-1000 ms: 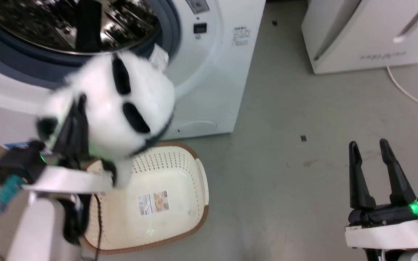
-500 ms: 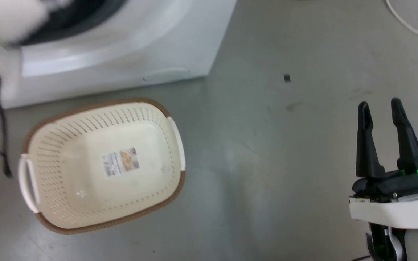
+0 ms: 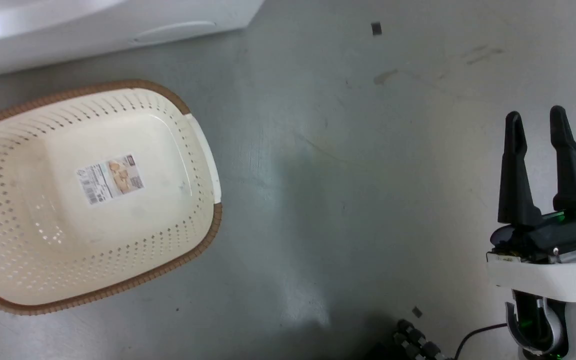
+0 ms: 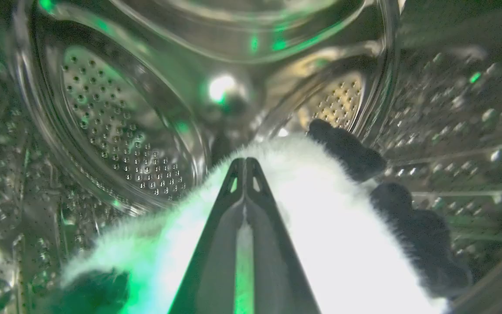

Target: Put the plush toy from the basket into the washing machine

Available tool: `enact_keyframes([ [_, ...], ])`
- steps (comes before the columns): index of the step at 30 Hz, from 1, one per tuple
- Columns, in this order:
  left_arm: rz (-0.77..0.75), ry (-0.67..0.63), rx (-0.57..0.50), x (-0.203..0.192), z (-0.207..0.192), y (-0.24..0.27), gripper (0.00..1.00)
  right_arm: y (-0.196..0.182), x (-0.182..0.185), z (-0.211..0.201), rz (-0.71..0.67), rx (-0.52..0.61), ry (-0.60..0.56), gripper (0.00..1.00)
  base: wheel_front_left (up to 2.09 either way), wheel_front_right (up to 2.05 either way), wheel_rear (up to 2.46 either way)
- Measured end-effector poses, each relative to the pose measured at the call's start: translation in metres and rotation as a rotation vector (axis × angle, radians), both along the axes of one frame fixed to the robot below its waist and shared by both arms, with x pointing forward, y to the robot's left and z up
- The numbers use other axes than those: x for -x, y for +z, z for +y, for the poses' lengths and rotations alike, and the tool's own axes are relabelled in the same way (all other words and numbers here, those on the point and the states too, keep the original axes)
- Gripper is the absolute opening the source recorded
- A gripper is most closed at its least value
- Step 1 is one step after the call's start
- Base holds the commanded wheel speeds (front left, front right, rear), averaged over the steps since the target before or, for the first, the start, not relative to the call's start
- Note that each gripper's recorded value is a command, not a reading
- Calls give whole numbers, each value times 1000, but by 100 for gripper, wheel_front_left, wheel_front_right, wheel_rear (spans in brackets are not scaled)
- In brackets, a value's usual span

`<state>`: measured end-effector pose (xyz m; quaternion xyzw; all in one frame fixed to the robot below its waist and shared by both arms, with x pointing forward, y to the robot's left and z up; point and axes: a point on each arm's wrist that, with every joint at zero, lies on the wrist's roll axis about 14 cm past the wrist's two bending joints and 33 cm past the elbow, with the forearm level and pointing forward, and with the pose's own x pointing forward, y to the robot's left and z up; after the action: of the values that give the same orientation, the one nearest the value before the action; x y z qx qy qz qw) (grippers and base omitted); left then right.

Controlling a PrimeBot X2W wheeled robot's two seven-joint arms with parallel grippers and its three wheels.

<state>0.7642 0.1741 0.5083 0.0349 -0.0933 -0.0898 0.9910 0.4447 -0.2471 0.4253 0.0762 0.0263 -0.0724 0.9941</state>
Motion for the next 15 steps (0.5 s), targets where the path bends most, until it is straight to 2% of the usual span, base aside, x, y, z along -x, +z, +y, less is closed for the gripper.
enact_keyframes([
  [3,92,13,-38,-16,0,-30,0,-11,-1,0,26,-9,-1,100,0,0,0],
  [4,163,13,-69,-22,-3,-55,0,-18,-2,1,43,-10,2,100,0,0,0],
  [10,381,-2,-117,-27,-12,-116,0,-29,-5,1,62,-12,2,100,0,0,0],
  [15,486,-16,-144,-22,-12,-139,0,-40,-6,5,87,-20,12,100,0,0,0],
])
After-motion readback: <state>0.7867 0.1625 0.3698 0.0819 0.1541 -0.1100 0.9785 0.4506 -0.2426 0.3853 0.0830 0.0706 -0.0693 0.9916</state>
